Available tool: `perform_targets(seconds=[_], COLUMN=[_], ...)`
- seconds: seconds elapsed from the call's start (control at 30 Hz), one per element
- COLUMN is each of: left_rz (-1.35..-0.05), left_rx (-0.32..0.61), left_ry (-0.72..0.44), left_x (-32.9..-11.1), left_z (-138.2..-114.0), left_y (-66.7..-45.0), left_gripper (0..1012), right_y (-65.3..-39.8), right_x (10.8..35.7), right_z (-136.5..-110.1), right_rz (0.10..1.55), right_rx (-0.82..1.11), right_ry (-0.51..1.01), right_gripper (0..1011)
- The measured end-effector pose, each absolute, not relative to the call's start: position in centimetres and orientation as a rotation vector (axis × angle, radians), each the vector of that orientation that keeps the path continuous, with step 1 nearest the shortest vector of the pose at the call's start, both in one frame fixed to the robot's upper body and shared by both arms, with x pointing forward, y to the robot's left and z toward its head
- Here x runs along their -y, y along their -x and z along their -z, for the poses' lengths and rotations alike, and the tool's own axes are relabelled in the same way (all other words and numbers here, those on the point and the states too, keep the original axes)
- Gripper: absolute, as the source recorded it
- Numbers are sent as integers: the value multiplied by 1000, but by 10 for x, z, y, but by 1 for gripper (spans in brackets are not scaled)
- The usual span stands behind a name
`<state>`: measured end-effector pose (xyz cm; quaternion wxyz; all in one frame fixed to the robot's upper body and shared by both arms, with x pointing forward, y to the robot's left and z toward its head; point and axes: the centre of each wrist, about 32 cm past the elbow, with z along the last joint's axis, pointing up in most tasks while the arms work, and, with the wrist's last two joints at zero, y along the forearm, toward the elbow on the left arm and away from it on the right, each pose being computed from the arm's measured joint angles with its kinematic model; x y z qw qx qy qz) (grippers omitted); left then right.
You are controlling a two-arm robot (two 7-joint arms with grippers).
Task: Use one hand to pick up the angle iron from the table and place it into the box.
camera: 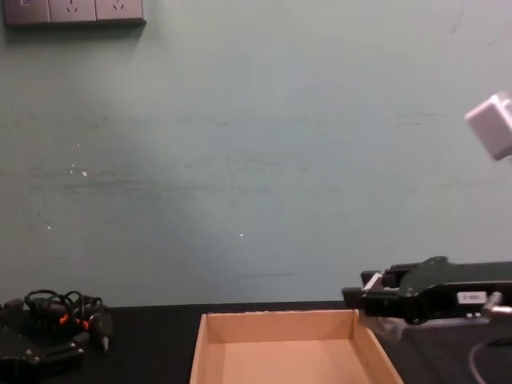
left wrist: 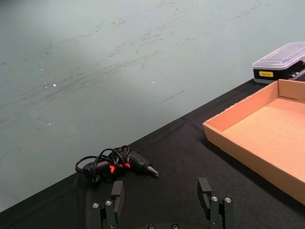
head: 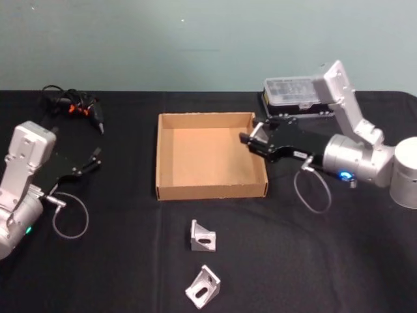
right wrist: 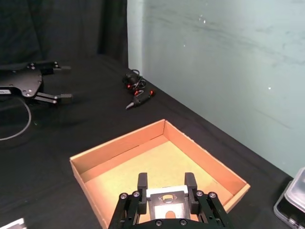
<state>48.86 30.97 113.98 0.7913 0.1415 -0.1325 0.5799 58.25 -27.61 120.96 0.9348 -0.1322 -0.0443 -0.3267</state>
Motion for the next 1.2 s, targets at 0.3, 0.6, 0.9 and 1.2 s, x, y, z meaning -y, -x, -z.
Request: perform_targets(seconds=[0.3,0.6,0.9,1.2], left_rz=[-1248,-1248,-1248,-1248], left_rx=[285,285,285,285], left_ry=[-305,-304,-305,-305], left_x=[-310,-310,-310,-310], left_z=[-1140,-1140,-1140,-1140], left_y=[-489,-489,-489,-489], left_gripper=[1011,1011,1011,1011], right_y=[-605,-616,-621,-623], right_x=[262,248,240,235], right_z=[-1191,-1180,-1173,-1170], right_rz=[653,622,601,583], right_rx=[49,28,15,7], right_ry=[304,322,342,359], right_gripper=[474,474,474,474])
